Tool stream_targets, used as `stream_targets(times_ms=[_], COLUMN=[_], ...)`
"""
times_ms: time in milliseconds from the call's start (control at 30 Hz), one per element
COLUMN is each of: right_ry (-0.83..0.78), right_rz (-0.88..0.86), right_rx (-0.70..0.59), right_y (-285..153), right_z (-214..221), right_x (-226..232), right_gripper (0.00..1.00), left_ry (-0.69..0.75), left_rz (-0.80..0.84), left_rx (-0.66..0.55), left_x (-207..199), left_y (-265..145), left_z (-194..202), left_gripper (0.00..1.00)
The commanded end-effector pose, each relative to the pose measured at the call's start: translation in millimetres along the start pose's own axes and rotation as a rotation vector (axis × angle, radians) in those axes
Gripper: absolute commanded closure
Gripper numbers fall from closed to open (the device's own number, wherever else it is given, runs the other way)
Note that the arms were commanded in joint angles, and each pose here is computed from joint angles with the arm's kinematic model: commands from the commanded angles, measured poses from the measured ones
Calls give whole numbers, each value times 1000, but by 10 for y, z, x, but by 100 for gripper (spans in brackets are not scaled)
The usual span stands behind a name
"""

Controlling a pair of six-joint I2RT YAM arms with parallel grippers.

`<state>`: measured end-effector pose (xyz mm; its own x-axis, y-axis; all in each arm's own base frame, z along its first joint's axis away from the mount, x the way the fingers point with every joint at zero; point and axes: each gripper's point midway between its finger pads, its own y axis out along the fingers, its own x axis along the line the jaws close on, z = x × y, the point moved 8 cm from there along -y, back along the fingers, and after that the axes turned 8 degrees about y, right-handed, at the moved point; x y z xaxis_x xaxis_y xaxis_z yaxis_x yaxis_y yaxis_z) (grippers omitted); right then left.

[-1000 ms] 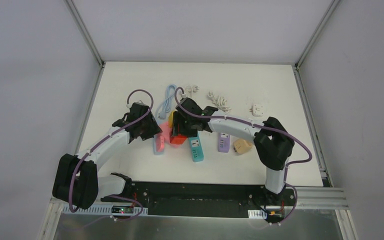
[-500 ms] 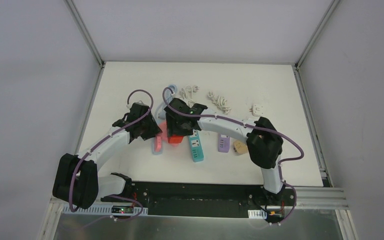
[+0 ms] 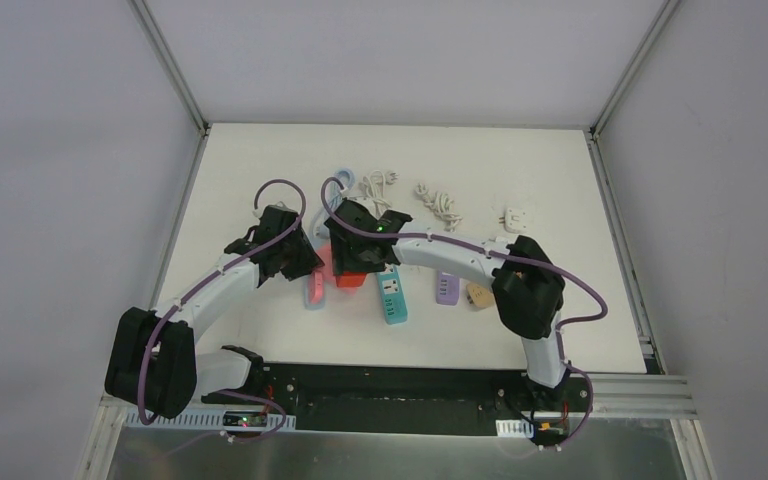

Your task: Pull the plug off the socket

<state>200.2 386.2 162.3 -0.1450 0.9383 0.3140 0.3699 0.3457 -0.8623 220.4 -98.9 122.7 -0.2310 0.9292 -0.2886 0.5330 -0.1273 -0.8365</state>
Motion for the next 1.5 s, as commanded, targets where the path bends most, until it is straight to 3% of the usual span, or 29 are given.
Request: stream_targets(times_ms=[0, 200, 400, 500, 633, 767, 867, 967, 1100, 1200, 1400, 1467], right_ry=[-36, 58, -65, -99, -67, 6, 27, 22, -71, -95, 49, 75], right_rz=[-197, -496, -198, -138, -273, -461, -507, -426, -107, -57, -488, -561], right_rx=[-11, 96, -3, -18, -17, 64, 91, 73, -38, -54, 56, 75], right_y=[-451, -664, -397, -377, -584, -716, -696, -549, -288, -305, -673, -751], right_z=[-94, -147, -22, -8, -86, -144, -155, -128, -106, -112, -307, -357], right_x=[303, 283, 334, 368, 417, 378, 374, 355, 250, 232, 196, 151], right_gripper=[100, 100, 100, 100, 100, 100, 100, 100, 100, 100, 100, 100], left_ry=[79, 79, 80, 78, 80, 80, 81, 81, 83, 86, 89, 91], left_rz=[-202, -203, -204, -206, -213, -218, -220, -223, -224, -228, -234, -238], left_rx=[203, 201, 202, 202, 203, 202, 203, 203, 210, 212, 216, 218], left_x=[378, 379, 380, 376, 380, 384, 389, 393, 389, 386, 388, 394], left_y=[88, 84, 89, 89, 86, 82, 79, 76, 79, 79, 76, 72], left_z=[440, 438, 440, 432, 428, 426, 430, 431, 430, 420, 417, 420], left_gripper=[68, 70, 73, 74, 74, 74, 75, 75, 75, 75, 75, 75])
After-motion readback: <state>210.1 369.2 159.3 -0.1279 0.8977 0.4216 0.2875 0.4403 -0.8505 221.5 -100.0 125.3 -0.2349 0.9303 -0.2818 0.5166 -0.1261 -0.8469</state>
